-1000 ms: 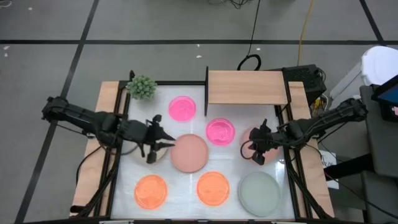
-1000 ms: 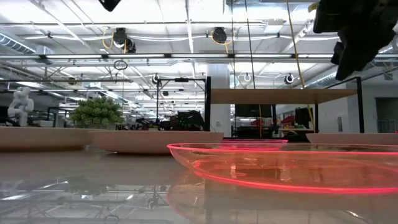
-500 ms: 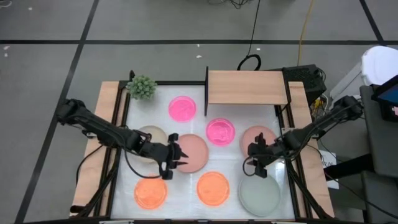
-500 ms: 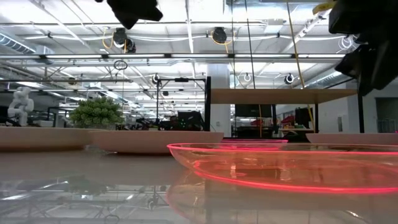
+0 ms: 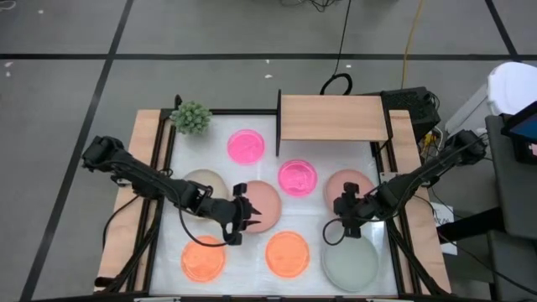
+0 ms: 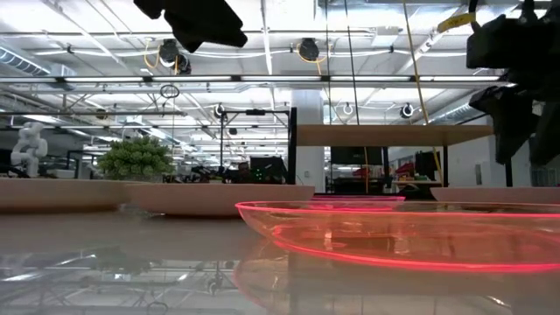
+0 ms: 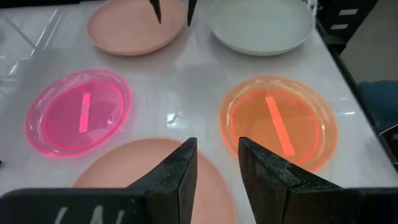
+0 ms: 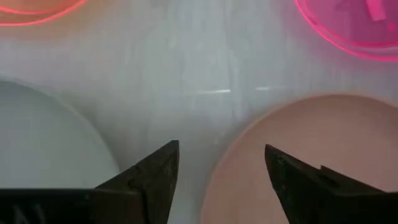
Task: Place and stack plates onto a shelf
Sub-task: Put the right light pink plate on the shelf
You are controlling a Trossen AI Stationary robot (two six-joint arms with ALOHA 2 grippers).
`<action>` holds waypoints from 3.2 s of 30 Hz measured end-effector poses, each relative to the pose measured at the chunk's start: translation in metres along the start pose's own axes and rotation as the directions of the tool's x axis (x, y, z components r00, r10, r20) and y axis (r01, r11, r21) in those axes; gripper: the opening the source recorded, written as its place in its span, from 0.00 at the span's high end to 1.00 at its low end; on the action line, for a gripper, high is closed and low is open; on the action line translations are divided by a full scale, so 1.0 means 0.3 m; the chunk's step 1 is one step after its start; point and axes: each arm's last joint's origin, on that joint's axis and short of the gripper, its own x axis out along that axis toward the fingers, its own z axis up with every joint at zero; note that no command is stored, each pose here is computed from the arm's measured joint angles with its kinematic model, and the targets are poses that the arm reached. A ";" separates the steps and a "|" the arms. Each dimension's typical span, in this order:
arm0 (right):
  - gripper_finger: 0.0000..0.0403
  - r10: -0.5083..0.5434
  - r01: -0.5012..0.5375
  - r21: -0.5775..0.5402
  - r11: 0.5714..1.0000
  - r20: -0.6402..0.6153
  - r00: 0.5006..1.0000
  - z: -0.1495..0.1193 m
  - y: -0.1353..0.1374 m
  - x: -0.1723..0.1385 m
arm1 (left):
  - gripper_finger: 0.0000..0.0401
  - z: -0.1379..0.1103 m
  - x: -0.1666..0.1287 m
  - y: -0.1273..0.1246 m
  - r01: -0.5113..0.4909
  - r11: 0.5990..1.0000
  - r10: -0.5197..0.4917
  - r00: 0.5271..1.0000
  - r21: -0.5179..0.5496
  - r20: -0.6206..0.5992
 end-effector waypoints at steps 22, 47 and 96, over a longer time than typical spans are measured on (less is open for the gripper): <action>0.80 -0.096 0.114 0.093 0.989 -0.172 0.980 0.009 -0.029 0.125 | 0.69 0.000 -0.001 -0.003 -0.001 1.000 0.001 1.000 0.007 0.003; 0.98 -0.039 0.087 0.253 0.963 -0.190 0.981 0.037 0.038 0.062 | 0.69 0.001 -0.001 -0.001 -0.002 0.997 0.002 1.000 0.077 0.003; 1.00 -0.421 0.431 0.019 0.902 -0.179 0.889 0.216 0.031 -0.382 | 0.69 0.005 0.004 0.023 -0.022 0.999 0.022 1.000 0.037 0.002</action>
